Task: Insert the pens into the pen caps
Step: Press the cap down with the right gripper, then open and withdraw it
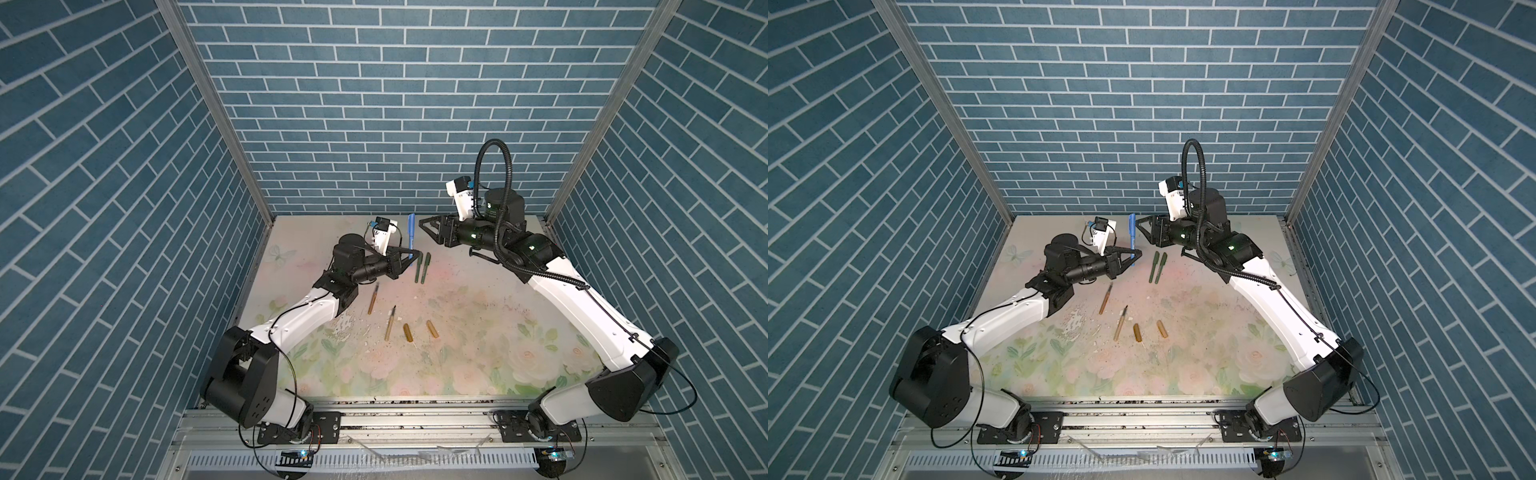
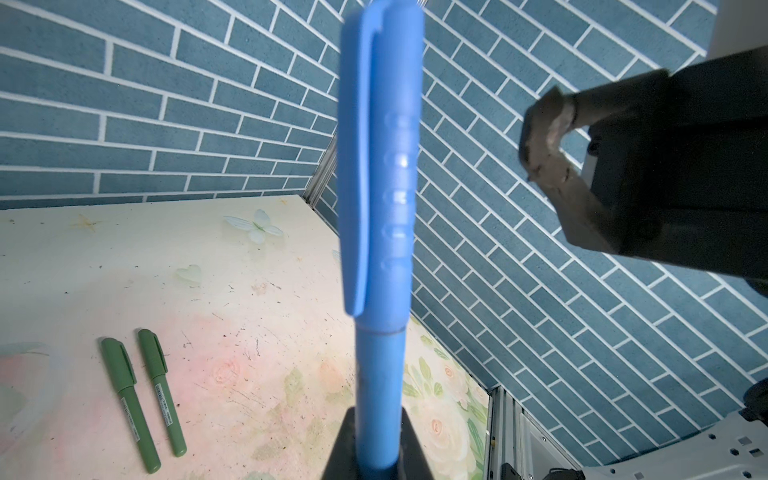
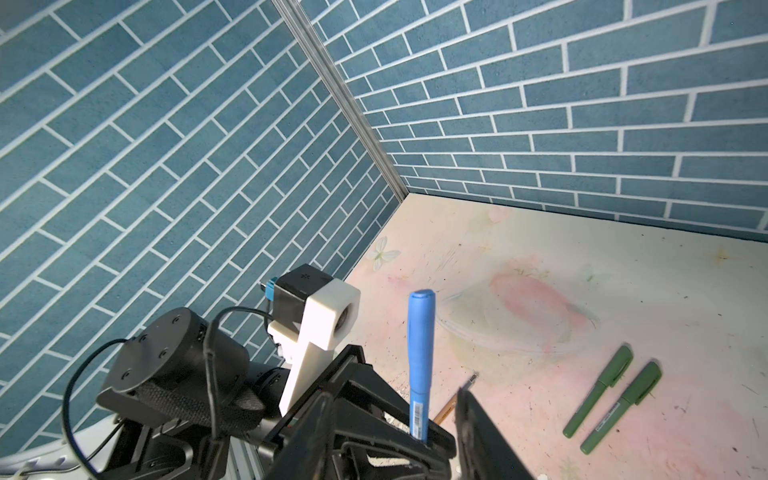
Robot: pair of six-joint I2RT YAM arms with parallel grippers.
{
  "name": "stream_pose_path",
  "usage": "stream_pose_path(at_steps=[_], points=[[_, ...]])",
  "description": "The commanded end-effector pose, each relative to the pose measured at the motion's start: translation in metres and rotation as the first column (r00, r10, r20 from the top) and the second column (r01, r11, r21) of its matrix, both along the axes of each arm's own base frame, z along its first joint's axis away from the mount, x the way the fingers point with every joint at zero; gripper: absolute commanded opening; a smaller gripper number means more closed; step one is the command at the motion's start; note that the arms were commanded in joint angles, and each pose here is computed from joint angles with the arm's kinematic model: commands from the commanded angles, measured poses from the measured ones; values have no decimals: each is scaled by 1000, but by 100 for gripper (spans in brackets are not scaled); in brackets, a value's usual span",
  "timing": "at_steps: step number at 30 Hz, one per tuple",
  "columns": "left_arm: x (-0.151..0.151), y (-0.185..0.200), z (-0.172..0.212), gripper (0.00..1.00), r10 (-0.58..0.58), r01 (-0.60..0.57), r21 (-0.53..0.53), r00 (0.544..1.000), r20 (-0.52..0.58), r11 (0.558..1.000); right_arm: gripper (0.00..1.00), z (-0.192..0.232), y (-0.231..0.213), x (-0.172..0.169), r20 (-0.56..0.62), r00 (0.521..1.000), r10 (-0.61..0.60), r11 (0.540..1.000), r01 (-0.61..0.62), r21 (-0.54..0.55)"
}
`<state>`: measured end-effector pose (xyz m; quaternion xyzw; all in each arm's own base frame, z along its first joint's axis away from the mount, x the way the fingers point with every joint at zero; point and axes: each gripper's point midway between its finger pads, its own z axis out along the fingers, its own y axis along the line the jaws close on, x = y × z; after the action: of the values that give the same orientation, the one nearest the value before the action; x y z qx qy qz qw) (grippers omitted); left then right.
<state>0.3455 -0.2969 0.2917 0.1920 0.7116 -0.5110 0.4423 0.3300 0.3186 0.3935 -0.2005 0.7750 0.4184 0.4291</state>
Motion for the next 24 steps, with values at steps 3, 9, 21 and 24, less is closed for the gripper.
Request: stream_pose_path(at_steps=[3,9,21,24], points=[[-4,6,24,0,23,-19,-50,998,65,999,45,-6,7,0,-28,999,35,999,-35,-10],[-4,4,23,0,15,-11,-62,999,53,998,35,-22,28,2,-88,991,104,995,-105,1],[-3,4,22,0,16,-13,-59,999,50,998,20,-39,48,-2,-140,975,173,985,-175,1],[-3,4,22,0,17,-15,-59,999,47,998,12,-40,51,-4,-146,971,187,982,-189,-1]])
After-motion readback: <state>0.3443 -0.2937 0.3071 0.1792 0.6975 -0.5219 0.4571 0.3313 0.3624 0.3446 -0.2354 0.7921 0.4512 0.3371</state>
